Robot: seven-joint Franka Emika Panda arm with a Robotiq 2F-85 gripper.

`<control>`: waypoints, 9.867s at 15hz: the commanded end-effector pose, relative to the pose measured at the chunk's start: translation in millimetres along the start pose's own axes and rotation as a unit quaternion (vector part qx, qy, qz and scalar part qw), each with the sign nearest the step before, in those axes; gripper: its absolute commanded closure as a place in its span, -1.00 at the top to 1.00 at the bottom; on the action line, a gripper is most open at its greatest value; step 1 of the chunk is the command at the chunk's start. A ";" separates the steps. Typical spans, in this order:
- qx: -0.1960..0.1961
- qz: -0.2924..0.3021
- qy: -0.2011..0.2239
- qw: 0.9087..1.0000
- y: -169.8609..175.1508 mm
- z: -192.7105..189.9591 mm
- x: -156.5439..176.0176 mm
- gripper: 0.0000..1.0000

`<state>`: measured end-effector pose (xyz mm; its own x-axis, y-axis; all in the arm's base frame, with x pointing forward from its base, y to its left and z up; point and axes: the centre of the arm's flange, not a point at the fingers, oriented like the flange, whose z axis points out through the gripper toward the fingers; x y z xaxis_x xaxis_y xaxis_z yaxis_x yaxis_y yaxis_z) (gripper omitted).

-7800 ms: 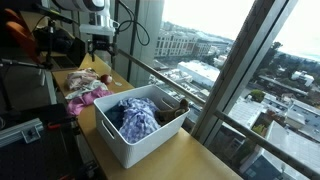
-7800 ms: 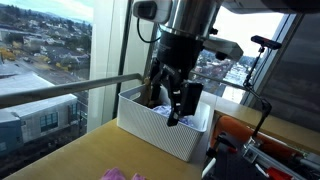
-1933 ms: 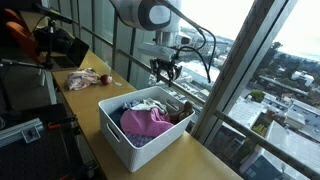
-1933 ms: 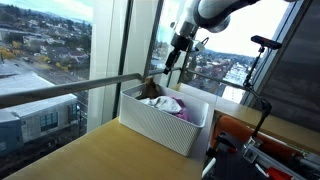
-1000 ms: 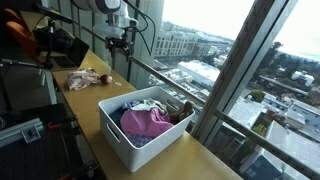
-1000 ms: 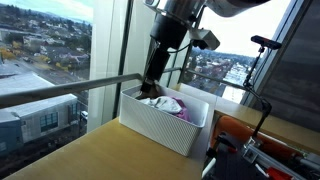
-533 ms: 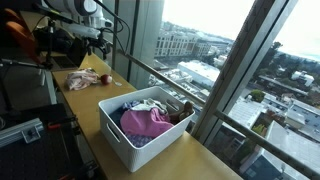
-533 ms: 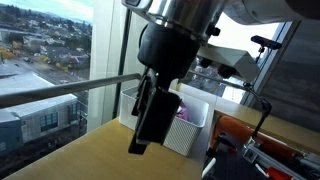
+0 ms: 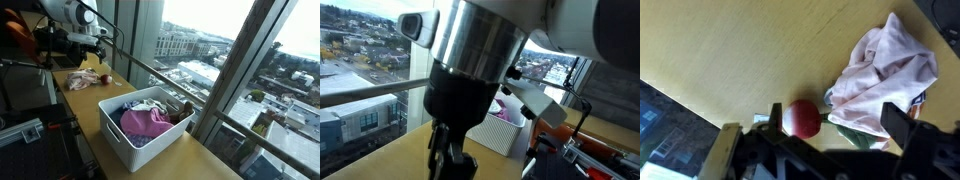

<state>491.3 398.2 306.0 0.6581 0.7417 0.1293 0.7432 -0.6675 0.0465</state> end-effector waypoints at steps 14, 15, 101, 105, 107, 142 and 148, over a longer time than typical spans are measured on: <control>0.057 -0.054 -0.022 0.997 -21.7 114.7 96.9 1.00; 0.060 -0.057 -0.028 0.996 -26.2 121.6 97.4 1.00; 0.003 0.079 -0.095 0.992 310.2 -146.5 -104.0 -0.97; -0.014 0.128 -0.022 0.991 363.6 -240.1 -132.6 -0.97; -0.027 0.158 0.006 0.987 400.9 -280.3 -158.7 -0.97; 0.007 0.167 -0.001 0.986 370.8 -200.3 -174.3 1.00; 0.004 0.097 0.021 0.995 286.4 -168.1 -103.1 1.00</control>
<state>632.1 78.4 487.5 0.8143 0.5622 0.1445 0.5674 -0.8234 0.0059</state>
